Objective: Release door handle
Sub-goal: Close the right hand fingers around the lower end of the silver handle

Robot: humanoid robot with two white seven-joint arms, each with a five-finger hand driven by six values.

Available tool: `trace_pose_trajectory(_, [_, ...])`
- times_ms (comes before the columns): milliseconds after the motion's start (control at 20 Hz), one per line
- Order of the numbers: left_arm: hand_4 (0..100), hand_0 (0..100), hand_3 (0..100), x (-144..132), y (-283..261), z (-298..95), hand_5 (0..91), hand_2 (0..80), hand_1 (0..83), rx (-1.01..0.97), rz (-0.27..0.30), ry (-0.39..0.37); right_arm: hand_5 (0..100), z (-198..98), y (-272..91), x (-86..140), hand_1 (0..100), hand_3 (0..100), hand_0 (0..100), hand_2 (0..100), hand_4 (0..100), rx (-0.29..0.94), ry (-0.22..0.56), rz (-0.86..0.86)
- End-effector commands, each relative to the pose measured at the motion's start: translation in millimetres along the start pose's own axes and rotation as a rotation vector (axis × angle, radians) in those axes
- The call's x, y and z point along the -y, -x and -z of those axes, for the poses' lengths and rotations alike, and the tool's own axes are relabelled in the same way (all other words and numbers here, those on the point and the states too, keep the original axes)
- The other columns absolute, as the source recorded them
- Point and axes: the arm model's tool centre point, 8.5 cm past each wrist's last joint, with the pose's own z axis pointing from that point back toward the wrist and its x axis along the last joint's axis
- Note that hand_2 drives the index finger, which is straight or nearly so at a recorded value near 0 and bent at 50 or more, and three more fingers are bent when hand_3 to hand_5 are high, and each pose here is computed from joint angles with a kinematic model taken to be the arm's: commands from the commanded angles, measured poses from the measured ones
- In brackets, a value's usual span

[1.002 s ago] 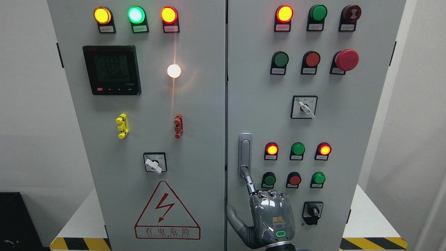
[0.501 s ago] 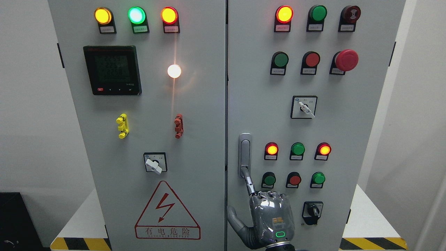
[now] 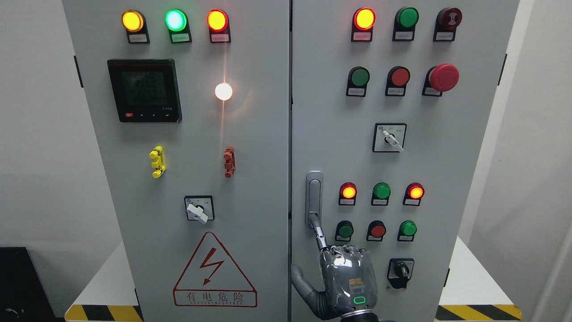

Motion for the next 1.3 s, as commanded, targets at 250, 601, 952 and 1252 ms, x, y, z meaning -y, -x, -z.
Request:
trace_pose_trajectory(250, [0,12,0,0.1,11.3,-1.1,0.0,0.0,55.6,-0.018,0.0,0.0,100,-3.3,0.2,-13.8,25,100,40,9,100,-0.002,-0.042,-0.002])
trace_pose_trajectory(601, [0,12,0,0.1,10.8,-1.0,0.0,0.0,55.6,-0.016,0.0,0.0,100,-4.4,0.4,-14.6,25,100,40,9,100,-0.003,-0.045,-0.002])
trace_pose_trajectory(952, [0,12,0,0.1,10.8,-1.0,0.0,0.0,55.6,-0.016,-0.002,0.0,100,-5.4,-0.9,-17.2,25,100,40,9,100,-0.001,-0.053,0.001])
trace_pose_trajectory(1252, [0,12,0,0.1,10.8,-1.0,0.0,0.0,55.6,-0.016,-0.002,0.0,100,-7.9,0.0,-19.2,25,100,40,9,100,-0.005,-0.06,0.002])
